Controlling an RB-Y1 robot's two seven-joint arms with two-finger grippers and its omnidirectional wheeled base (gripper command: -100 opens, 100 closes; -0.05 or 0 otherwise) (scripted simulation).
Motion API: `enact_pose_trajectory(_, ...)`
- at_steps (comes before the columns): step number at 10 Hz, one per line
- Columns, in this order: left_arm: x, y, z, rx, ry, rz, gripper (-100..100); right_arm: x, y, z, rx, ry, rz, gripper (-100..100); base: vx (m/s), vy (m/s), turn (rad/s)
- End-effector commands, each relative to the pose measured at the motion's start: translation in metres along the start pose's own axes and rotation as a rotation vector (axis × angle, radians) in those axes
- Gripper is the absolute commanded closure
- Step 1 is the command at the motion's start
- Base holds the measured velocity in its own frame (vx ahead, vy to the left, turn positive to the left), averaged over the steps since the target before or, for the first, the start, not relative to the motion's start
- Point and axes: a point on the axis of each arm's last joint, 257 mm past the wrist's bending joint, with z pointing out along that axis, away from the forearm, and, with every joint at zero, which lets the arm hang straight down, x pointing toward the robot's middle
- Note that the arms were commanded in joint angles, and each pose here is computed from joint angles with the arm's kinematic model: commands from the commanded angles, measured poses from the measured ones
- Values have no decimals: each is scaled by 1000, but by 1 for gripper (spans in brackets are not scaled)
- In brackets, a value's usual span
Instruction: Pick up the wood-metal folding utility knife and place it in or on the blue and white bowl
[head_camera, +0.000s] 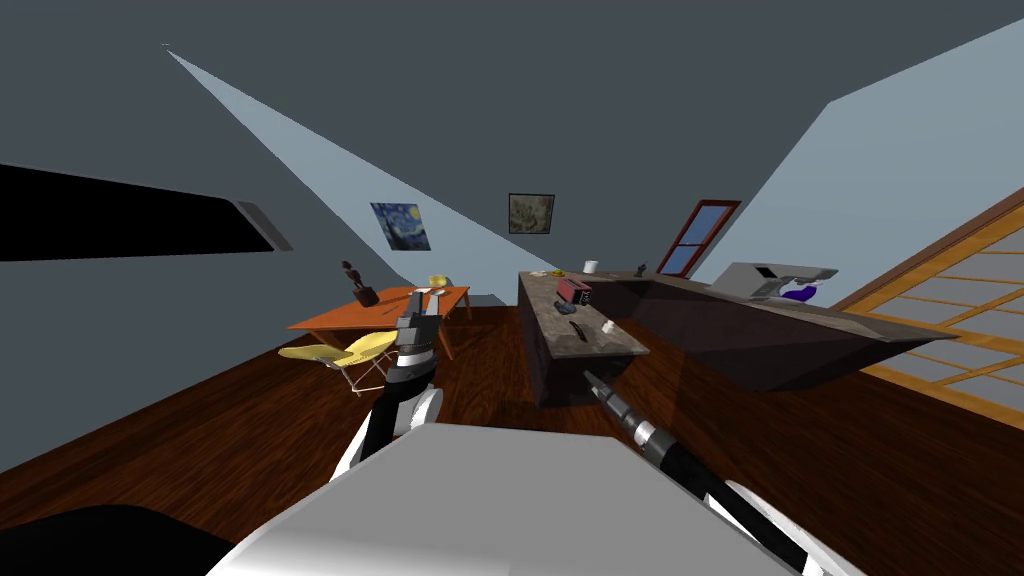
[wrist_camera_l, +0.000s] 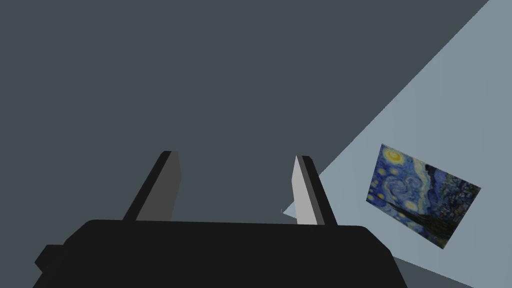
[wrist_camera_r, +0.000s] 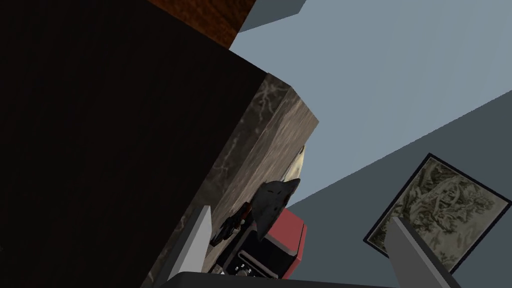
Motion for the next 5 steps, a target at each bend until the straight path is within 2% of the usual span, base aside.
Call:
enact_pose_trajectory(1, 0, 0, 0, 0, 0, 0, 0, 5, -26, -11, 83, 39, -25, -100, -1, 132, 51)
enact_pose_trajectory(2, 0, 0, 0, 0, 0, 0, 0, 2, -27, -13, 91, 56, -52, -100, 0, 115, 6)
enact_pose_trajectory(3, 0, 0, 0, 0, 0, 0, 0, 1, -27, -14, 93, 60, -58, -100, 10, 44, -11)
enact_pose_trajectory(4, 0, 0, 0, 0, 0, 0, 0, 2, -49, -24, 161, 87, -73, -100, 24, 59, 43)
enact_pose_trajectory(5, 0, 0, 0, 0, 0, 0, 0, -2, -51, -26, 169, 105, -101, -100, 17, 62, 12)
